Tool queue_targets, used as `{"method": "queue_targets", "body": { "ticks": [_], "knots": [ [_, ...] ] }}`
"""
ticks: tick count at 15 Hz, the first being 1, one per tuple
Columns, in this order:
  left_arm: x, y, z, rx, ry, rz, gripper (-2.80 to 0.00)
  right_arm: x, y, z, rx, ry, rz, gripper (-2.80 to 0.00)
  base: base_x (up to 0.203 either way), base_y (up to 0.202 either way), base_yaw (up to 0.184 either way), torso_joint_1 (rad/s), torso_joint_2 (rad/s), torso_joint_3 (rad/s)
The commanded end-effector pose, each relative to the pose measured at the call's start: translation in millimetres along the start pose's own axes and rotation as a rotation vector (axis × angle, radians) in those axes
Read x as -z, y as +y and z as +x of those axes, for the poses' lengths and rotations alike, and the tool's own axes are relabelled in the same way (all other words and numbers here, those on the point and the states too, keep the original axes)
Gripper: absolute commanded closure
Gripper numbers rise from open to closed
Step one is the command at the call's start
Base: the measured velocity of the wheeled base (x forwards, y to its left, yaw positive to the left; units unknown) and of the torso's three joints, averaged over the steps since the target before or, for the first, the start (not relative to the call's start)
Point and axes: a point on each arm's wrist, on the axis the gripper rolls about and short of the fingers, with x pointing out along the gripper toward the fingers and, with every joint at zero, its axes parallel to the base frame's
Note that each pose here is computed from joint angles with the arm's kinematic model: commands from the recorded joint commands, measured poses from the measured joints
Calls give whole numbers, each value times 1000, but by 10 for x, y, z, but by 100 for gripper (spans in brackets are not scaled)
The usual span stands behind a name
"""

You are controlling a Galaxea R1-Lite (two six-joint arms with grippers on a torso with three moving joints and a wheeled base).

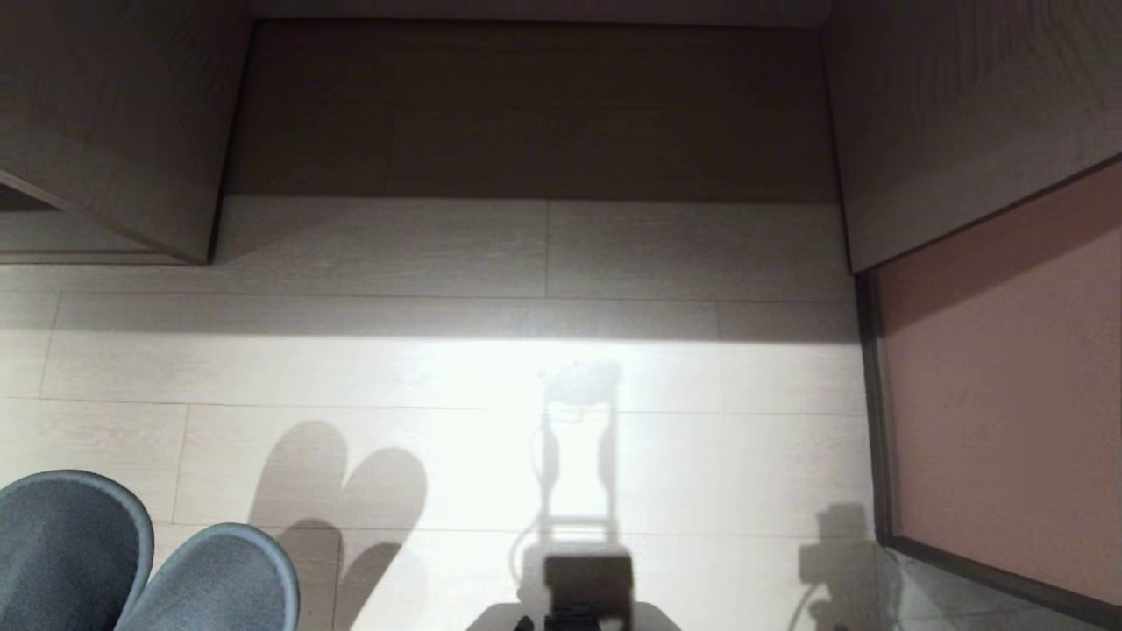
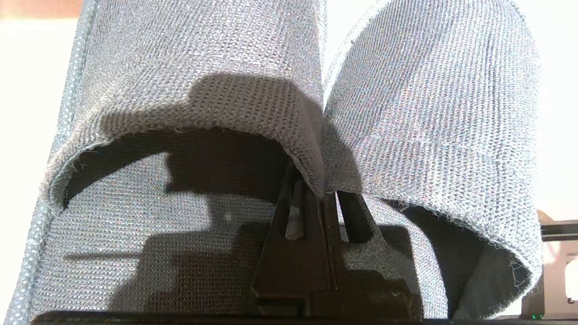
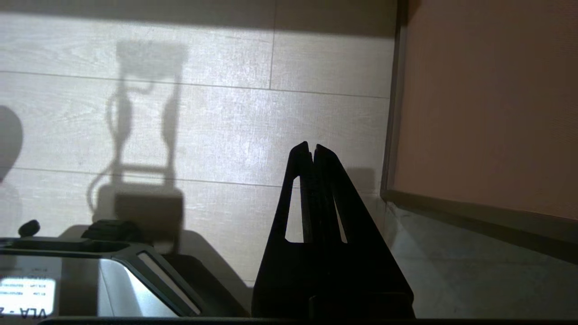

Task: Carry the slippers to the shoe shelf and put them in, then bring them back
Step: Place the slippers into the shoe cabinet

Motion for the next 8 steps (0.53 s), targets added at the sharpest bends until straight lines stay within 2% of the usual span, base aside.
{"method": "queue_targets", "body": {
  "ticks": [1, 8],
  "knots": [
    [-1, 0, 2, 0, 2, 0, 0, 0, 0, -1, 0, -1, 0, 0, 0, 0, 0, 7, 2, 193],
    [-1, 0, 2, 0, 2, 0, 0, 0, 0, -1, 0, -1, 0, 0, 0, 0, 0, 2, 2, 205]
  ]
}}
